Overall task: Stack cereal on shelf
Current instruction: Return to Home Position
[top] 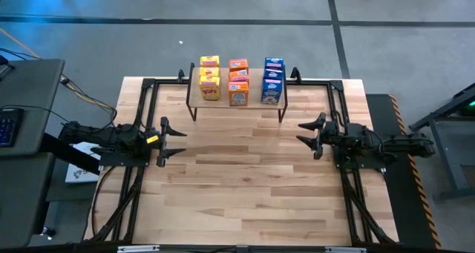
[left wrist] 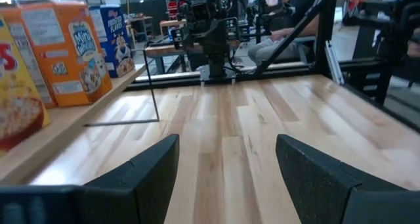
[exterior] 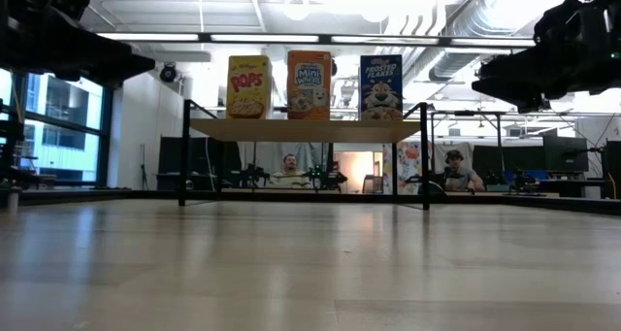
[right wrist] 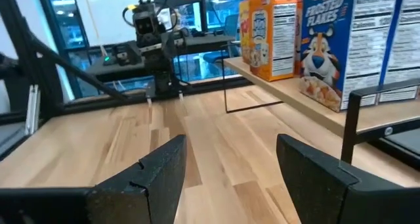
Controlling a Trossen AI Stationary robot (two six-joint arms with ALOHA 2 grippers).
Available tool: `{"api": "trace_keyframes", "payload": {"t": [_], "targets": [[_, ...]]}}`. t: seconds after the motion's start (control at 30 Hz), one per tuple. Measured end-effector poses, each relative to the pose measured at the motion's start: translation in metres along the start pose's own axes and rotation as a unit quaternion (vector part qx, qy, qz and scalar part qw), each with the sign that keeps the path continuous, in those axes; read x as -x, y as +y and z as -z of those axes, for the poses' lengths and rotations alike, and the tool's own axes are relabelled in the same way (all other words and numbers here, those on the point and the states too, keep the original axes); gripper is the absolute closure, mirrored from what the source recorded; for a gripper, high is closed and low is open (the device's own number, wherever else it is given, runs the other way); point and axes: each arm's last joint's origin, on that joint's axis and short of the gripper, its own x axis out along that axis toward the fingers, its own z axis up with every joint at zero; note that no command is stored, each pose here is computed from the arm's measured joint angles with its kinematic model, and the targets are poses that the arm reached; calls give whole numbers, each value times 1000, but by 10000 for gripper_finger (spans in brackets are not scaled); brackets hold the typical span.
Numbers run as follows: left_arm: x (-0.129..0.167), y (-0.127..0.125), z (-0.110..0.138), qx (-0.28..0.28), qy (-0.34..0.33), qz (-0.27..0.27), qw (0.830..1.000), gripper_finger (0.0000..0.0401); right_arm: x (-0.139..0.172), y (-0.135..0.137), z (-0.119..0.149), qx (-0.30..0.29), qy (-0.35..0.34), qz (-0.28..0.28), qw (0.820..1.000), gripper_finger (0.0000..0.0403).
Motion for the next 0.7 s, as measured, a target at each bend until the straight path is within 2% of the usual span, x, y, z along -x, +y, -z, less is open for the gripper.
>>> {"api": "trace_keyframes", "payload": {"t": [0.13,0.27,0.7], "targets": [[0,0,0,-33,0,0,999,156,0,1,1,-1,5,-12,1000,173],[0,0,0,-33,0,0,999,156,0,1,1,-17,6,-12,1000,173],[0,0,0,-34,0,0,999,156,0,1,1,-17,6,-12,1000,173]]}}
